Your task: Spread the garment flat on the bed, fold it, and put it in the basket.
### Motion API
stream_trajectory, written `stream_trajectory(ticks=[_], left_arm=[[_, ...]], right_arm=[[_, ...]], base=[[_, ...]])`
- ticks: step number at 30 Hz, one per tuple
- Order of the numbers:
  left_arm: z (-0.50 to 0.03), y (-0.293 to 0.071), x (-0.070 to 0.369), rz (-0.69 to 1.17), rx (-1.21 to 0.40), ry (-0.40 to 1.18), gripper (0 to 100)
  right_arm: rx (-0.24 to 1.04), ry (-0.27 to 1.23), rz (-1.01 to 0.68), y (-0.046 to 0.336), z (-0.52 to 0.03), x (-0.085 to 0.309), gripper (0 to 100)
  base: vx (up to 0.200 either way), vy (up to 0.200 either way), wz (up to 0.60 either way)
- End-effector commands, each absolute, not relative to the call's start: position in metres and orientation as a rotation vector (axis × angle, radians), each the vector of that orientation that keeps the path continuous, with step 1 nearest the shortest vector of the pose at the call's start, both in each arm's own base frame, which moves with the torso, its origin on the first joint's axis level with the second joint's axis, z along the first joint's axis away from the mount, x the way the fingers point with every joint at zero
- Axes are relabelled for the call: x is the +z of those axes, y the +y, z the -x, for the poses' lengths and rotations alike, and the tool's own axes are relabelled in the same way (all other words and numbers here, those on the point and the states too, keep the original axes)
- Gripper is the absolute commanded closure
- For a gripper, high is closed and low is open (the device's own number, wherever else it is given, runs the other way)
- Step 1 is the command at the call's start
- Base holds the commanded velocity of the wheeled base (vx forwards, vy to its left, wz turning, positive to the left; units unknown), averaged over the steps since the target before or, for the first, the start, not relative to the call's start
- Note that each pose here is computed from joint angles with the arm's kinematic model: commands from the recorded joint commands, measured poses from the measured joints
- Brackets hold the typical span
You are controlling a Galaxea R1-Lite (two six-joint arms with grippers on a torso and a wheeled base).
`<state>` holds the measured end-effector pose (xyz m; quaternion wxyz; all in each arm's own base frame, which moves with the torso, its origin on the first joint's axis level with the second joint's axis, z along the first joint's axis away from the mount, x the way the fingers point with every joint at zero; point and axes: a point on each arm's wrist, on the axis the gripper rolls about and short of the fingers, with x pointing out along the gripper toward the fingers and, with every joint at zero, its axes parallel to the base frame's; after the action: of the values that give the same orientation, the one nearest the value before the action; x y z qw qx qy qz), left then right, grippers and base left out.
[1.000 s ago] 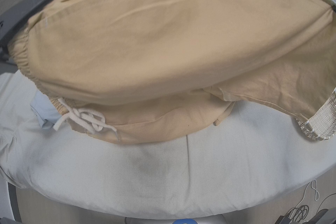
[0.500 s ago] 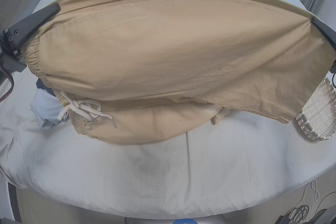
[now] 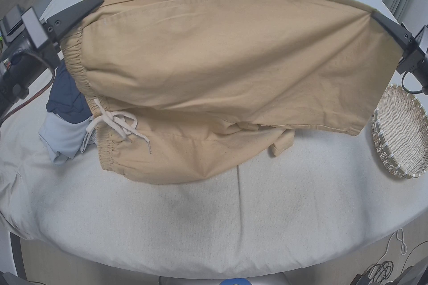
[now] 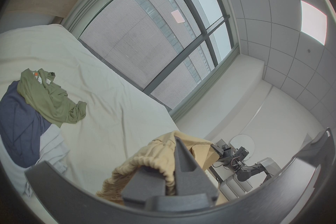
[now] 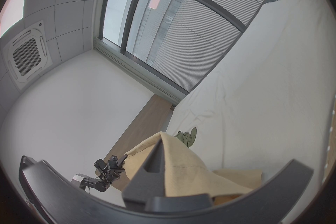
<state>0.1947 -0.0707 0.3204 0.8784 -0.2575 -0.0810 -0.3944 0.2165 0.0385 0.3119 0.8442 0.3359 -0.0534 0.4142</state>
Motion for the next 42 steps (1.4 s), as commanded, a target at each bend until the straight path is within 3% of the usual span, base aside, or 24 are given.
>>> stream_trajectory(ticks=[1,17,33,34,35,42], left_arm=[[-0.235,-0.080,0.318,0.540,-0.804,-0.159,100],[-0.306,-0.086,0.322,0.530,-0.764,-0.188,100],[-0.400,-0.099,0.316,0.535,-0.756,-0.232,100],[-0.407,-0.100,0.313,0.549,-0.753,-0.219,0],[-0.411,-0.099,0.313,0.554,-0.751,-0.217,0],[-0.430,-0.098,0.323,0.558,-0.731,-0.196,0]], right_arm=[[0.876,-0.118,-0.704,0.041,-0.247,0.315,100],[0.865,-0.163,-0.688,0.041,-0.321,0.325,100],[0.870,-0.205,-0.666,0.041,-0.410,0.309,100],[0.860,-0.201,-0.668,0.039,-0.418,0.306,100],[0.857,-0.205,-0.667,0.038,-0.422,0.306,0],[0.804,-0.252,-0.646,0.009,-0.435,0.314,0]], base=[[0.000,0.000,0.00],[0.000,0.000,0.00],[0.000,0.000,0.00],[0.000,0.000,0.00],[0.000,0.000,0.00],[0.000,0.000,0.00]])
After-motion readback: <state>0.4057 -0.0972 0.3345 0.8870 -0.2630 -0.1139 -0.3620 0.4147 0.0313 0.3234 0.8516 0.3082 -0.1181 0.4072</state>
